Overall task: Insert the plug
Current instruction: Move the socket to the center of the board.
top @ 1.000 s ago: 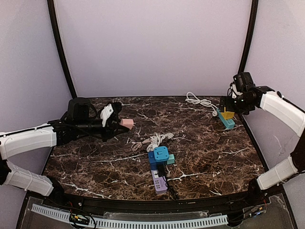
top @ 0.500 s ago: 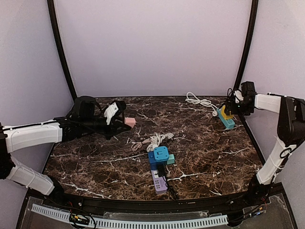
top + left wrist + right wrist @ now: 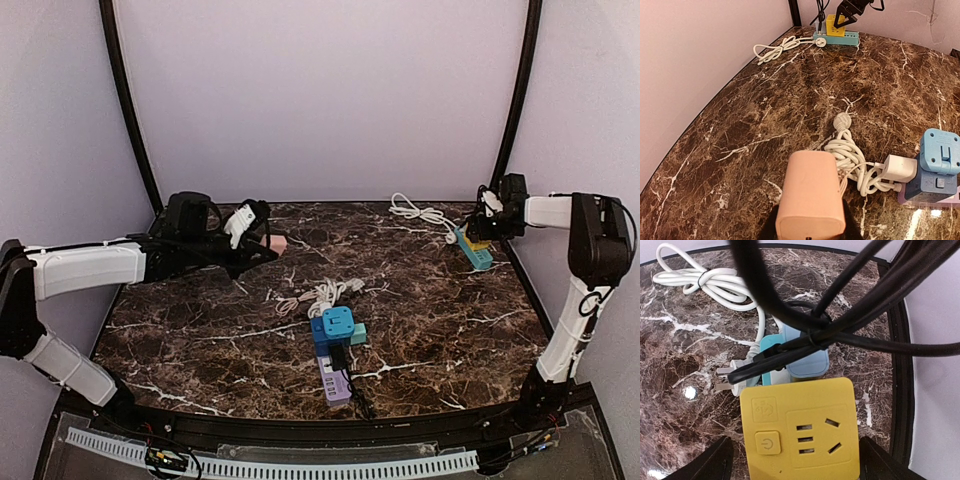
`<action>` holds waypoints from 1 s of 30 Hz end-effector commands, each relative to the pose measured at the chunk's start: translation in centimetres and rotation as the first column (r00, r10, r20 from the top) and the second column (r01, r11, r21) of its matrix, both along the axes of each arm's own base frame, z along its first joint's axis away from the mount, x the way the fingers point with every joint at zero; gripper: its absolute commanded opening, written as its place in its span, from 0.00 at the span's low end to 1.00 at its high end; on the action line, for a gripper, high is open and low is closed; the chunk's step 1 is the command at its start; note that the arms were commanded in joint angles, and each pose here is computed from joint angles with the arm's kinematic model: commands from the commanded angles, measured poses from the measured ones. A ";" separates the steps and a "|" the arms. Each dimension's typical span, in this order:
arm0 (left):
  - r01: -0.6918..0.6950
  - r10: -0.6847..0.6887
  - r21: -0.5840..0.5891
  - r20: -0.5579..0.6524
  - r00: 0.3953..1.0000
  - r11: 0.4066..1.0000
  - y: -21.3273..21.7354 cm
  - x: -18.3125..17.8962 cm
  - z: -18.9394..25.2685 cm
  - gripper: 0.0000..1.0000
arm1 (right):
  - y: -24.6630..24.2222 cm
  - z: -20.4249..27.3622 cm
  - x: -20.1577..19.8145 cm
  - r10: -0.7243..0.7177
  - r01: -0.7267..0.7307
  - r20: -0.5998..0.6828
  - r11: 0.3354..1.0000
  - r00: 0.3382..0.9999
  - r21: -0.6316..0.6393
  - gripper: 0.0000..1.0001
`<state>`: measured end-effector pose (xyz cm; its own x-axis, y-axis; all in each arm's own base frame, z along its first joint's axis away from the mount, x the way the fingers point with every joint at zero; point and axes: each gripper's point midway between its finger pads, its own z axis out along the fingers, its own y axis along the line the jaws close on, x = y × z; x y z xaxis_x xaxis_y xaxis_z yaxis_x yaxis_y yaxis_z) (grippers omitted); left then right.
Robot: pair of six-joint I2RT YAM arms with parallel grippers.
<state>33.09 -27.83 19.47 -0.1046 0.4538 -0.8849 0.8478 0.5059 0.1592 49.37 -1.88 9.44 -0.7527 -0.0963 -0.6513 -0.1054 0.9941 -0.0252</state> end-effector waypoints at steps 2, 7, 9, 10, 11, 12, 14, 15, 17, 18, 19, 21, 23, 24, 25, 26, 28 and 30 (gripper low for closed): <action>-0.009 0.011 -0.031 0.051 0.999 0.999 0.2 1.9 1.9 0.01 | 0.5 0.5 0.8 0.013 -0.015 0.029 0.999 0.999 0.036 0.77; -0.016 0.018 -0.026 0.062 0.998 1.000 0.5 2.8 1.9 0.01 | 1.0 -0.9 0.4 0.015 -0.014 -0.009 0.997 1.000 0.072 0.59; -0.017 0.019 -0.024 0.072 0.997 1.000 0.6 2.9 2.0 0.01 | 1.3 -1.2 0.4 0.020 -0.019 -0.021 0.996 1.000 0.087 0.55; -0.020 0.021 -0.024 0.076 0.997 1.000 0.6 3.0 2.1 0.01 | 1.5 -1.4 0.3 0.023 -0.020 -0.029 0.995 0.999 0.094 0.51; -0.023 0.025 -0.023 0.077 0.997 0.999 0.7 3.0 2.1 0.01 | 1.7 -1.4 0.3 0.026 -0.023 -0.035 0.995 0.999 0.099 0.47; -0.026 0.028 -0.025 0.078 0.997 0.999 0.8 3.0 2.1 0.01 | 2.0 -1.5 0.2 0.032 -0.027 -0.045 0.994 0.998 0.103 0.44; -0.031 0.033 -0.028 0.076 0.997 0.999 0.9 3.0 2.2 0.01 | 3.3 -1.3 -0.1 0.065 -0.059 -0.053 0.993 0.996 0.103 0.38; -0.030 0.032 -0.029 0.072 0.997 0.999 0.9 2.9 2.2 0.01 | 3.9 -1.1 -0.3 0.085 -0.079 -0.055 0.992 0.995 0.096 0.37; -0.024 0.026 -0.034 0.068 0.997 0.999 0.9 2.7 2.3 0.01 | 6.2 -0.7 -1.0 0.142 -0.137 -0.057 0.987 0.988 0.079 0.35; -0.022 0.024 -0.036 0.065 0.998 0.999 0.9 2.6 2.3 0.00 | 7.4 -0.6 -1.5 0.169 -0.164 -0.059 0.984 0.984 0.072 0.35; -0.014 0.017 -0.040 0.063 0.998 0.999 0.8 2.5 2.3 0.00 | 8.5 -0.3 -2.2 0.192 -0.188 -0.059 0.980 0.980 0.070 0.34; -0.002 0.005 -0.048 0.056 0.998 0.999 0.7 2.2 2.4 0.01 | 10.7 0.3 -3.5 0.235 -0.231 -0.055 0.970 0.970 0.074 0.34; 0.010 -0.007 -0.059 0.046 0.999 0.998 0.5 1.9 2.4 0.01 | 13.3 0.4 -5.2 0.282 -0.276 -0.060 0.957 0.958 0.090 0.33; 0.015 -0.012 -0.064 0.045 0.999 0.998 0.5 1.8 2.5 0.01 | 14.7 0.3 -6.2 0.311 -0.304 -0.066 0.948 0.948 0.097 0.33; 0.024 -0.021 -0.073 0.037 0.999 0.997 0.3 1.6 2.5 0.01 | 16.2 0.1 -7.3 0.341 -0.333 -0.076 0.937 0.937 0.103 0.32; 0.029 -0.026 -0.079 0.034 0.999 0.996 0.3 1.4 2.6 0.01 | 17.8 0.0 -8.4 0.374 -0.365 -0.084 0.925 0.923 0.110 0.32; 0.055 -0.053 -0.098 0.019 0.998 0.994 0.0 0.8 2.7 0.01 | 20.4 -0.4 -10.8 0.427 -0.415 -0.107 0.902 0.898 0.121 0.32; 0.081 -0.081 -0.109 0.005 0.997 0.991 -0.3 0.2 2.8 0.01 | 22.9 -0.6 -12.9 0.471 -0.457 -0.123 0.881 0.874 0.123 0.32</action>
